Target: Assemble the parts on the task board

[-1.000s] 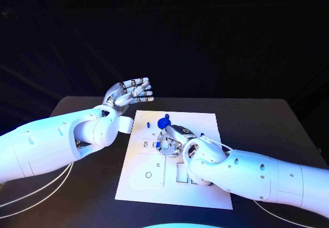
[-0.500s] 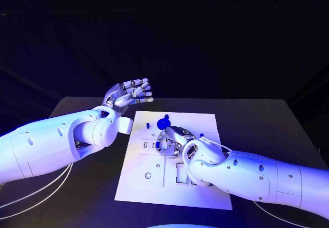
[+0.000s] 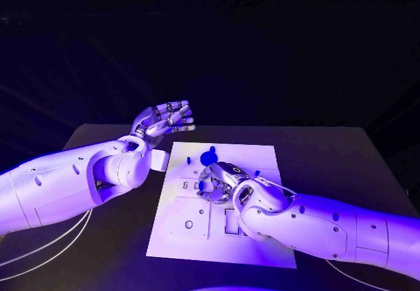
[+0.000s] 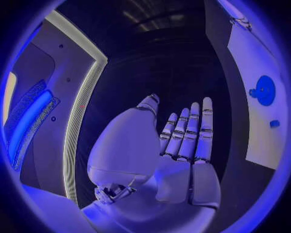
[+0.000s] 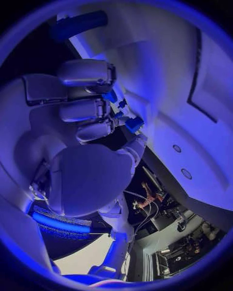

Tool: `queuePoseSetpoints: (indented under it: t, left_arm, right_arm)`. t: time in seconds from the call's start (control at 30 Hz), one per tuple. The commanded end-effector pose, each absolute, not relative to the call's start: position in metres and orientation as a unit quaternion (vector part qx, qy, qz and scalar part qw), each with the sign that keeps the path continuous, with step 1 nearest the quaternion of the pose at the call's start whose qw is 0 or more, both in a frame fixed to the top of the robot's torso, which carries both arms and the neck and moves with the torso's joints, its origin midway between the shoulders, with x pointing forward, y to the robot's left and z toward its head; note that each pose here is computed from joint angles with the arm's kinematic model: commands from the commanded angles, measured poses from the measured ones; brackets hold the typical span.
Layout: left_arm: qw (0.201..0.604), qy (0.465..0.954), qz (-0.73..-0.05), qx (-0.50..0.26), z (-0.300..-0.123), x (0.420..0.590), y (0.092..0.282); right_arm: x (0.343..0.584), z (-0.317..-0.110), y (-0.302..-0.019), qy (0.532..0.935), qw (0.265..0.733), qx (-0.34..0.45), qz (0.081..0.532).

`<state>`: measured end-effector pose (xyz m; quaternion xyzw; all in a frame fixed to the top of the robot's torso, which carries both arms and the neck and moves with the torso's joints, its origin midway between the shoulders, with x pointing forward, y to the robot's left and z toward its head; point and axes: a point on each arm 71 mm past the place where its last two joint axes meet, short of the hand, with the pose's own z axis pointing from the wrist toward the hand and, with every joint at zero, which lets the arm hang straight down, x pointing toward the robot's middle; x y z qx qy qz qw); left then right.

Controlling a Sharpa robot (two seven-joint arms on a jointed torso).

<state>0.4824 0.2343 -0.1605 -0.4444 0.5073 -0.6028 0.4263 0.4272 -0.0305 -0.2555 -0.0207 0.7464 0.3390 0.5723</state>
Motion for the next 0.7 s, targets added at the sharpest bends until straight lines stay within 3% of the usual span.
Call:
queuePoseSetpoints:
  t: [0.03, 0.27, 0.47, 0.7]
  left_arm:
    - [0.423, 0.511, -0.606, -0.439, -0.16, 0.483, 0.233]
    - [0.432, 0.555, -0.57, -0.424, -0.166, 0.485, 0.239]
    - [0.425, 0.649, -0.51, -0.371, -0.178, 0.487, 0.242]
    - [0.404, 0.794, -0.382, -0.247, -0.197, 0.483, 0.241]
  right_arm:
    - [0.424, -0.25, -0.032, 0.726, 0.589, -0.021, 0.355]
    - [0.421, -0.234, -0.046, 0.696, 0.588, -0.003, 0.411]
    - [0.429, -0.21, -0.074, 0.68, 0.558, 0.04, 0.473]
    - [0.44, -0.185, -0.128, 0.679, 0.533, 0.114, 0.492]
